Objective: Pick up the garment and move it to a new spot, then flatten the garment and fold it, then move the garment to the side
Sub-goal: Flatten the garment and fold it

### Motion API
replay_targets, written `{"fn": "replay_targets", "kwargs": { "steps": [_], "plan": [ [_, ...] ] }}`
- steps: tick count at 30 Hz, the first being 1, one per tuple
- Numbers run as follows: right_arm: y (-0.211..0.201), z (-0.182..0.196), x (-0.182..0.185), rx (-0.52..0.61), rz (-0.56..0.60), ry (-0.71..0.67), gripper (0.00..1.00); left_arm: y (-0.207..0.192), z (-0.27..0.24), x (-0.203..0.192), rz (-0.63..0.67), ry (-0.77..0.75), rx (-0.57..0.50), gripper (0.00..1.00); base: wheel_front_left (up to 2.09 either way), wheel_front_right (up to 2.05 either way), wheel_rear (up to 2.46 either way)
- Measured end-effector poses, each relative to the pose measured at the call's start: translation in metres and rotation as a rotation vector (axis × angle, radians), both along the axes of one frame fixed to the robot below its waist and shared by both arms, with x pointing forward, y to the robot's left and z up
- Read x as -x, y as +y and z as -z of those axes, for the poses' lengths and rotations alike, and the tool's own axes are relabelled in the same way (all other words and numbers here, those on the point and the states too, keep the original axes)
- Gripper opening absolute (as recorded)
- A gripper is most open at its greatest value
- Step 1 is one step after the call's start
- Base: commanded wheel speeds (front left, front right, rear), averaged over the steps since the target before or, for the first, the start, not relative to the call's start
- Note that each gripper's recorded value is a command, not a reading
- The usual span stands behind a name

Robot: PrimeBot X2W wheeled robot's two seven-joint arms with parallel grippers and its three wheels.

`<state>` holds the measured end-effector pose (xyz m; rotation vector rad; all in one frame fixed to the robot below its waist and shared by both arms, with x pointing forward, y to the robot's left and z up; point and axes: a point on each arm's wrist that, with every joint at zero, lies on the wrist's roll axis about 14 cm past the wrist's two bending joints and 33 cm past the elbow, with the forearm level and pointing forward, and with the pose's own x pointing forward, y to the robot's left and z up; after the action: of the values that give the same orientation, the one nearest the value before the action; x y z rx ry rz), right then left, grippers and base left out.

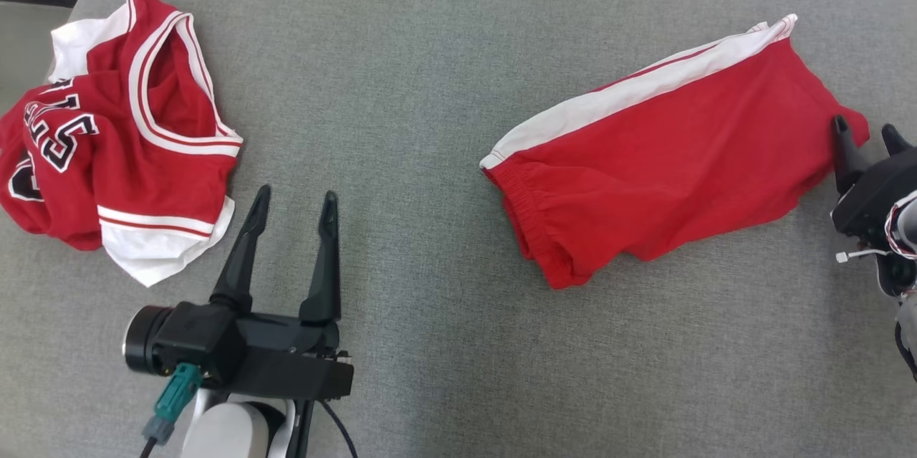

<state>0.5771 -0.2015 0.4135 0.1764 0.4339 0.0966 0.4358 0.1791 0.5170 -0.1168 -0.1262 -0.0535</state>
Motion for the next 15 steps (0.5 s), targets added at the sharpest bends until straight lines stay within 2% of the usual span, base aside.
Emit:
{"fn": "replay_targets", "kwargs": {
  "steps": [5, 6, 7, 9, 15],
  "plan": [
    [0.004, 0.017, 0.006, 0.001, 0.003, 0.064, 1.00, 0.008, 0.006, 0.007, -0.023, 0.017, 0.002, 1.00, 0.00, 0.00, 0.00],
    [0.007, 0.019, 0.007, -0.007, -0.001, 0.074, 0.81, 0.009, 0.006, 0.007, -0.025, 0.016, 0.002, 1.00, 0.00, 0.00, 0.00],
    [0.010, 0.021, 0.008, -0.011, -0.004, 0.083, 0.42, 0.009, 0.006, 0.007, -0.026, 0.016, 0.001, 1.00, 0.00, 0.00, 0.00],
    [0.011, 0.023, 0.009, -0.017, -0.005, 0.092, 0.00, 0.008, 0.008, 0.008, -0.023, 0.022, -0.006, 1.00, 0.00, 0.00, 0.00],
    [0.013, 0.017, 0.012, -0.057, 0.009, 0.068, 0.00, 0.006, 0.011, 0.009, -0.014, 0.032, -0.029, 1.00, 0.00, 0.00, 0.00]
  ]
}}
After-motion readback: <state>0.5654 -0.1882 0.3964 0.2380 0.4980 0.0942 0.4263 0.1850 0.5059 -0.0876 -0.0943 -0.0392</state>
